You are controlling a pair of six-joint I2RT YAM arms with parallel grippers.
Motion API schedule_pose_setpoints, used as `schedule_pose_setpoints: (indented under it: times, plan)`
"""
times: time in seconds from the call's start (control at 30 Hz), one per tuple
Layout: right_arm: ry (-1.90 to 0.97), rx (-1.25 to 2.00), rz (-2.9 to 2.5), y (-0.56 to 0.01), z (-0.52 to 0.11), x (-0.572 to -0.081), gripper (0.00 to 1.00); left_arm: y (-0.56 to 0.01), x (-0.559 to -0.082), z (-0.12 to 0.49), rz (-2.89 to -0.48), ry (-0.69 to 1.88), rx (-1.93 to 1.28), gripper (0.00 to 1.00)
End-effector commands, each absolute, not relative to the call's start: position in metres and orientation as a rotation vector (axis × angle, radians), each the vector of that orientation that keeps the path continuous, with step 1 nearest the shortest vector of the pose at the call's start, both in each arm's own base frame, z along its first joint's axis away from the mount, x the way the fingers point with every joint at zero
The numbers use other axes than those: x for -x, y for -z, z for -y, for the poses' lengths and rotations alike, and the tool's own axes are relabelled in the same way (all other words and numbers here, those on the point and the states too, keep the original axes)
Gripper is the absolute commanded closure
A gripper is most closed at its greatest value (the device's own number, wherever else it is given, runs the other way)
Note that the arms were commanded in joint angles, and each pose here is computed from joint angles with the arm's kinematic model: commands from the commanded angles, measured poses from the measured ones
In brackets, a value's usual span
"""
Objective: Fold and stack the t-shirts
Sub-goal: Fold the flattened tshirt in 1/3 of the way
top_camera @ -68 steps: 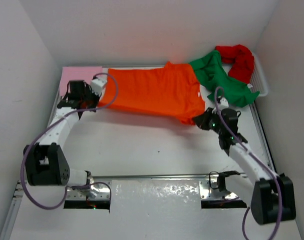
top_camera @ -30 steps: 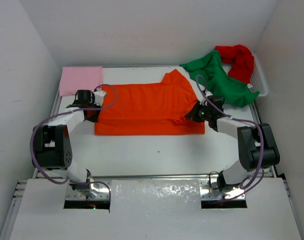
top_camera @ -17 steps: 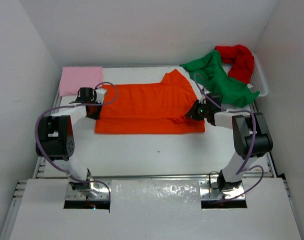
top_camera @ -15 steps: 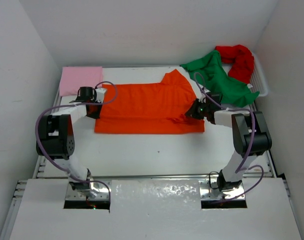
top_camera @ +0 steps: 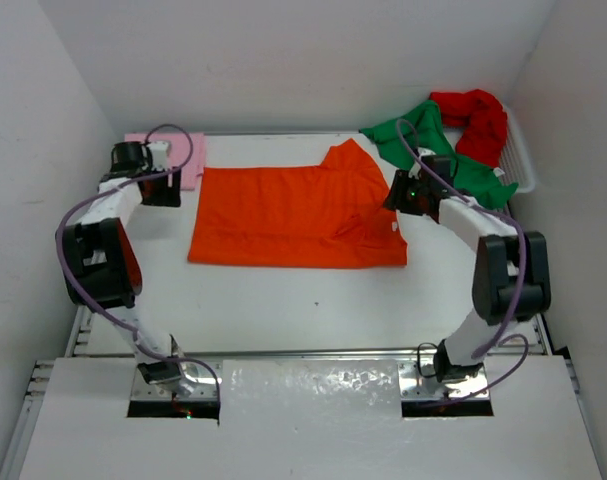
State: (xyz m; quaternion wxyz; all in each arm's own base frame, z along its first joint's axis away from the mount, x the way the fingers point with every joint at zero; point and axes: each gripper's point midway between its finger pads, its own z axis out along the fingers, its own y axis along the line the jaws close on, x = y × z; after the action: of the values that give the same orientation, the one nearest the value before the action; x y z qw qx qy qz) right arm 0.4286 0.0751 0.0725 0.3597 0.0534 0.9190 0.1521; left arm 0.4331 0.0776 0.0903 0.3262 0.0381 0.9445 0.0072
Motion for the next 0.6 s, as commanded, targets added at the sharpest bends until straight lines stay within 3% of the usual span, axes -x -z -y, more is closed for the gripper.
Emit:
schedule_pose_setpoints:
  times: [0.0, 0.07, 0.1, 0.23, 0.47, 0.5, 0.57]
  plan:
    - [-0.321, -0.18, -2.407, -0.096, -0.05, -0.393, 0.49, -0.108, -0.403, -0.069, -2.493, 0.13, -0.116, 0.32]
    - [-0.345, -0.187, -2.472, -0.081, -0.05, -0.365, 0.43, -0.083, -0.375, -0.044, -2.569, 0.251, -0.181, 0.32]
    - [-0.352, -0.185, -2.496, -0.075, -0.052, -0.357, 0.34, -0.074, -0.366, -0.035, -2.596, 0.289, -0.207, 0.29]
    - [-0.358, -0.21, -2.582, -0.044, -0.052, -0.329, 0.3, -0.036, -0.347, -0.023, -2.676, 0.362, -0.209, 0.26]
    - [-0.511, -0.249, -2.68, -0.003, -0.071, -0.312, 0.36, -0.013, -0.346, -0.01, -2.722, 0.473, -0.192, 0.25]
    - [-0.521, -0.258, -2.687, 0.0, -0.072, -0.31, 0.38, -0.011, -0.345, -0.007, -2.722, 0.484, -0.198, 0.28]
    - [-0.518, -0.286, -2.684, 0.004, -0.071, -0.307, 0.5, -0.005, -0.339, 0.0, -2.731, 0.522, -0.205, 0.43]
